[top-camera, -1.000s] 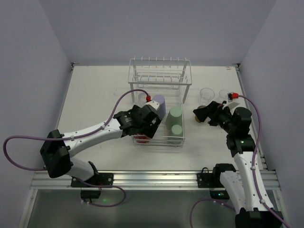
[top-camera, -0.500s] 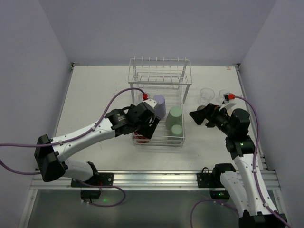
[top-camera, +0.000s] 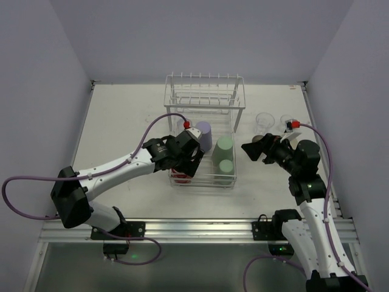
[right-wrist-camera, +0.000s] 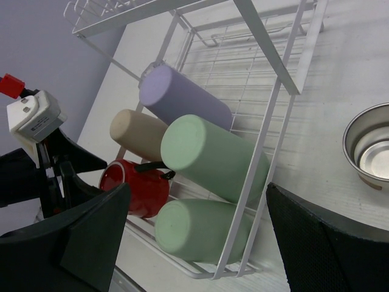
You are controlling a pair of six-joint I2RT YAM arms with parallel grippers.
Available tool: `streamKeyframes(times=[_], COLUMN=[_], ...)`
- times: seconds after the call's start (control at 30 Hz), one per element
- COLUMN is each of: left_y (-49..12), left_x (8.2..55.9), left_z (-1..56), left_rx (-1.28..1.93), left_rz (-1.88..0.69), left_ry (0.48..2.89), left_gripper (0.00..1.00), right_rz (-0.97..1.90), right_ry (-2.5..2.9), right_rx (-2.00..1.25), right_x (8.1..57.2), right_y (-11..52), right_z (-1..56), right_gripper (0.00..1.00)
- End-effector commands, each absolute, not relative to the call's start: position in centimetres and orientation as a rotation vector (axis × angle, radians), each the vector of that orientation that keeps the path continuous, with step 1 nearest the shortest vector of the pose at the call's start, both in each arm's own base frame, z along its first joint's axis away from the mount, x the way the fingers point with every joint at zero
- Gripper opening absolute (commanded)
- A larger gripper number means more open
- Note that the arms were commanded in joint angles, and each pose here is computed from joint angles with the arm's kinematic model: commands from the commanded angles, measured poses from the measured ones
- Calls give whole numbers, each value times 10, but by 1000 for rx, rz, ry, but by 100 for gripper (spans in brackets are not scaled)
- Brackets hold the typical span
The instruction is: Unload the cups from the dish rack
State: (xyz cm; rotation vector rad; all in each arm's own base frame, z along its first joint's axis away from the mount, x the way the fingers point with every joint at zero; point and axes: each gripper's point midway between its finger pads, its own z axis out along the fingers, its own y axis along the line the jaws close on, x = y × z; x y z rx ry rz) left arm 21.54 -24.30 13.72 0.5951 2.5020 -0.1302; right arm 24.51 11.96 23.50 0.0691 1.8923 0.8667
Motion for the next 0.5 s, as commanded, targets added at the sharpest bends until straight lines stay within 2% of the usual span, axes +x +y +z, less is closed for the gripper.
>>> streamKeyframes(times=[0.0, 0.3, 0.4, 0.47], left_y=[-237, -232, -232, -232], left_x=[195, 191, 190, 191], left_z=[112, 94, 86, 83], left_rx=[702, 723, 734, 737], left_rz=[-151, -166, -155, -156], left_ry=[2602, 2643, 2654, 2654], left_gripper=[95, 92, 100, 100], right_rz=[895, 880, 879, 879], right_ry=[1871, 1877, 1882, 1884], right_rx=[25, 37, 38, 38], right_x=[242, 244, 244, 244], right_y=[125, 123, 123, 123], right_z=[243, 241, 240, 241], right_gripper=[95, 95, 96, 96])
